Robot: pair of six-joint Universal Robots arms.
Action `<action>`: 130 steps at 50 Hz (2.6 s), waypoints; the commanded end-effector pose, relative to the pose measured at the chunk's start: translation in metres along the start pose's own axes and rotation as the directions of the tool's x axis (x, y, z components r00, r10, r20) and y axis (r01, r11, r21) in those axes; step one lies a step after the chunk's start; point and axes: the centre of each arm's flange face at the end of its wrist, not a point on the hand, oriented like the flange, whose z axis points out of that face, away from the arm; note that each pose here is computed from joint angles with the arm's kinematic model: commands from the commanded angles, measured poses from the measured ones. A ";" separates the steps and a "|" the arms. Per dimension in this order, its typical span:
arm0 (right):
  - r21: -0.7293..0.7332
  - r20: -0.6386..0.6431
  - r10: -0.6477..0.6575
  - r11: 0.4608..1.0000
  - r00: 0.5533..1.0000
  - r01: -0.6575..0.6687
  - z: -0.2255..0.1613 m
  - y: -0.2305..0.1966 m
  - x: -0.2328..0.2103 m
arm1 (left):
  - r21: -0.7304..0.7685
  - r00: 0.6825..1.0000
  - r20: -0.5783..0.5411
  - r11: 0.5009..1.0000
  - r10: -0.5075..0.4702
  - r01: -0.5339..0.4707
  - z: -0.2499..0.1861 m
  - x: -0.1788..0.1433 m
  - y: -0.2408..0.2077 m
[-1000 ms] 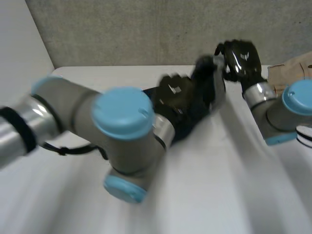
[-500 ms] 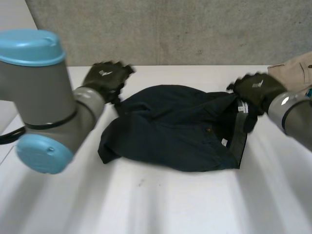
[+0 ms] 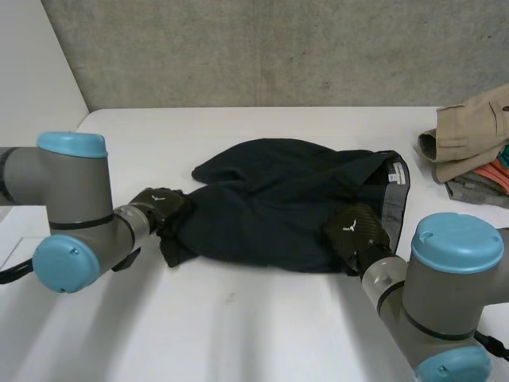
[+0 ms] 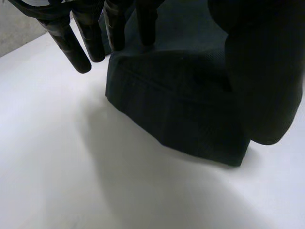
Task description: Fold the laundry.
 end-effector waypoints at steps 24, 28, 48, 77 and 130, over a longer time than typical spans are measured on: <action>0.293 -0.129 0.286 0.926 0.949 -0.239 -0.069 -0.155 0.158 | 0.620 0.978 0.203 0.779 -0.052 -0.087 -0.164 -0.027 -0.170; 0.262 -0.094 0.283 0.932 0.955 -0.250 -0.071 -0.162 0.161 | 0.627 0.981 0.190 0.775 -0.045 -0.086 -0.193 -0.027 -0.175; 0.355 -0.109 0.310 0.900 0.944 -0.254 0.043 -0.169 0.127 | 0.591 0.968 0.235 0.804 -0.088 -0.070 -0.066 -0.073 -0.192; 0.361 0.083 0.290 0.883 0.953 -0.300 0.059 -0.119 0.060 | 0.480 0.965 0.173 0.873 -0.198 0.093 -0.056 -0.070 -0.086; -0.010 -0.045 0.228 0.974 0.973 -0.228 0.042 -0.049 0.085 | 0.323 0.939 0.203 0.886 0.277 -0.332 0.008 -0.010 -0.107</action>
